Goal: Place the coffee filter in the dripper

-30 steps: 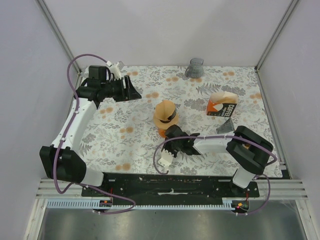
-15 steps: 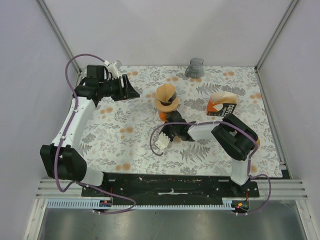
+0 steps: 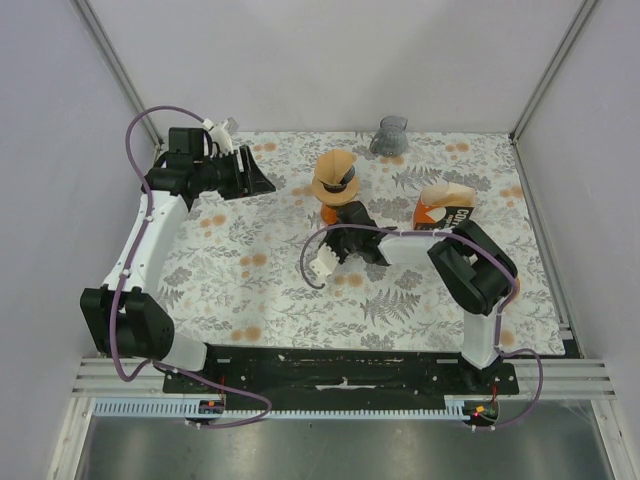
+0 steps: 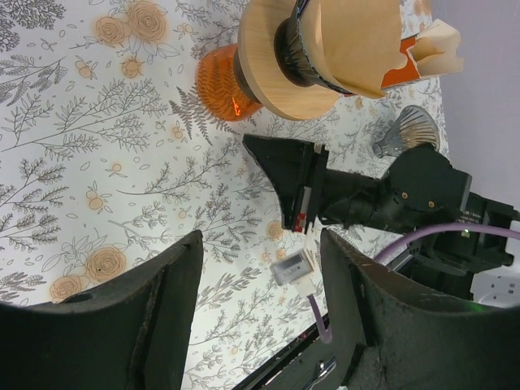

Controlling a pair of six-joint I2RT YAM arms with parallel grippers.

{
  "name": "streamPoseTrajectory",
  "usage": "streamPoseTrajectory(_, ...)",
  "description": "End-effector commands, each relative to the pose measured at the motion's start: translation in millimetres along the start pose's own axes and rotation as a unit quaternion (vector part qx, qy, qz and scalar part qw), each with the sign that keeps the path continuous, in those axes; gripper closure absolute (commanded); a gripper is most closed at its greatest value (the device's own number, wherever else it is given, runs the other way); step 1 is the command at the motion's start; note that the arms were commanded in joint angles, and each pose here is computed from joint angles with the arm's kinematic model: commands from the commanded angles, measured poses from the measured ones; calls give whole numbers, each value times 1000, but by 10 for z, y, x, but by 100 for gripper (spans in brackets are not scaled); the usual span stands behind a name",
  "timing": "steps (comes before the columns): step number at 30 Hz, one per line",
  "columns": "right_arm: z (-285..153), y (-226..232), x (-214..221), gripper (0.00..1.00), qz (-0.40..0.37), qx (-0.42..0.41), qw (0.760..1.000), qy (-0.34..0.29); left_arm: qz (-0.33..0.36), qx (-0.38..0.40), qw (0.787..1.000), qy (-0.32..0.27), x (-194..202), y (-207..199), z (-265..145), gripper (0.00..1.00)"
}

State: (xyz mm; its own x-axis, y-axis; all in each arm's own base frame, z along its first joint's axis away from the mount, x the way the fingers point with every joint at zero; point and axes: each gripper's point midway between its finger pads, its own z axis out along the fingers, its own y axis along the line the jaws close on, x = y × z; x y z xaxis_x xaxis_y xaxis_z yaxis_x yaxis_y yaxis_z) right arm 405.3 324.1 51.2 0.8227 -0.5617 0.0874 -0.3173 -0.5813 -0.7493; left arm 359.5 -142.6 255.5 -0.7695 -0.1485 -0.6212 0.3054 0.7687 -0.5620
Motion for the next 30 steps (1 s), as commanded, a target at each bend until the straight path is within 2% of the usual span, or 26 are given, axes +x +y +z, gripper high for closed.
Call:
streamPoseTrajectory(1,-316,-177,-394,86,7,25,998,-60,27,10,999,-15,-143,-49,-46,34)
streamPoseTrajectory(4,-494,-138,-663,74,3,15,997,-76,28,14,999,-17,-155,-76,-60,34)
streamPoseTrajectory(7,-744,-107,-941,70,14,5,996,-90,33,18,999,-19,-152,-102,-92,34)
streamPoseTrajectory(11,-1195,-216,-1444,59,48,21,984,-169,43,17,999,-25,-158,-120,-138,34)
streamPoseTrajectory(15,-1698,-534,-1708,49,83,76,970,-216,52,15,998,-31,-182,-121,-169,32)
streamPoseTrajectory(17,-1967,-803,-1706,42,142,115,955,-232,58,12,998,-33,-194,-110,-178,30)
streamPoseTrajectory(20,-2331,-1289,-1498,32,308,164,911,-218,64,4,997,-34,-190,-75,-187,25)
streamPoseTrajectory(23,-2542,-1661,-959,20,441,219,857,-150,68,-7,997,-35,-187,-25,-193,21)
streamPoseTrajectory(25,-2621,-1793,-568,8,514,239,815,-123,71,-12,997,-36,-185,-14,-205,19)
streamPoseTrajectory(28,-2667,-1858,-6,6,608,248,747,-108,77,-20,996,-41,-208,-2,-231,18)
streamPoseTrajectory(30,-2694,-1863,235,3,636,254,721,-103,80,-28,996,-42,-206,25,-243,18)
